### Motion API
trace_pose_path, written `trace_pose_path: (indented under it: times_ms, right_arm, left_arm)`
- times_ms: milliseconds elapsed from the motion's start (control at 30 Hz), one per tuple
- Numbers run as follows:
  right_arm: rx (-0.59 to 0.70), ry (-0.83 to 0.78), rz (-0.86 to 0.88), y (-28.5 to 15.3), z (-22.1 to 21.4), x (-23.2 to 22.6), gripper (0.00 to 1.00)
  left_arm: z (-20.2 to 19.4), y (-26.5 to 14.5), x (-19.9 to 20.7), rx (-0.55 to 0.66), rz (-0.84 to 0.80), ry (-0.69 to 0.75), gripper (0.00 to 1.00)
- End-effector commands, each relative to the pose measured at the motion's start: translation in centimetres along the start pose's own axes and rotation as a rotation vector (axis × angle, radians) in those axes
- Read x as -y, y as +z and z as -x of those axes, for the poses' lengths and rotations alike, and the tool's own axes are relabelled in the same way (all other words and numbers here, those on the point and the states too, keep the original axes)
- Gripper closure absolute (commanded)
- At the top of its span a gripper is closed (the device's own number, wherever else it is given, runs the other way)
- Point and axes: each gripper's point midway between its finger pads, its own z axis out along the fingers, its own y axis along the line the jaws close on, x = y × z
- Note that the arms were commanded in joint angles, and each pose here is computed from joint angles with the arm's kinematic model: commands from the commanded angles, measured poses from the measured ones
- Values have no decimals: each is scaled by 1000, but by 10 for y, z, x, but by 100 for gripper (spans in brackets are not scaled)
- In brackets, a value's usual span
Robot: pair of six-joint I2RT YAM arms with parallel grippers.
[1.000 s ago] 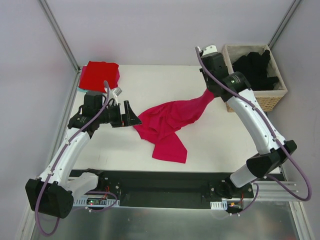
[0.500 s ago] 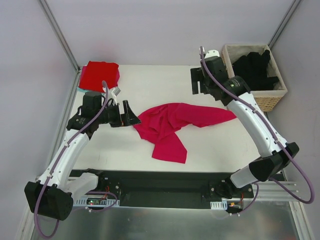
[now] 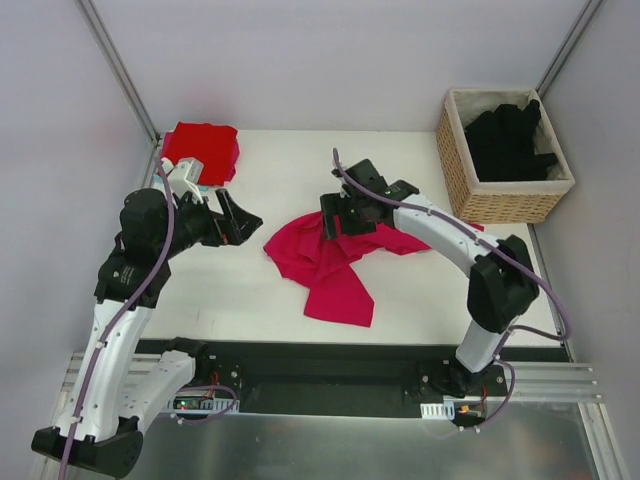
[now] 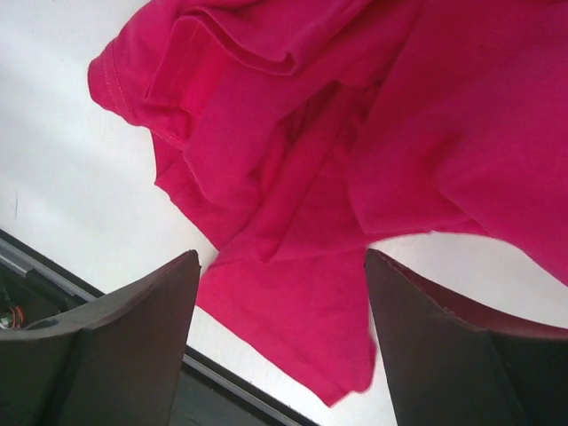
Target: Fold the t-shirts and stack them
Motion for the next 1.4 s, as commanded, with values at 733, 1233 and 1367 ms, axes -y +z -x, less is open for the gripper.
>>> trace_pose_path:
  times_ms: [733,1233,1367]
  right_arm:
    - [-226,-31,179,91,-31,-74,43]
    - [91,-208,333,25,89,-154,99]
    - [407,-217,505,-56,167,-208,99]
  left_arm:
    - [-2,-42,-6,70,102,47,4]
    - [-10,-46,-8,72,108,31,3]
    - [-11,-46,-9,71,110,28,3]
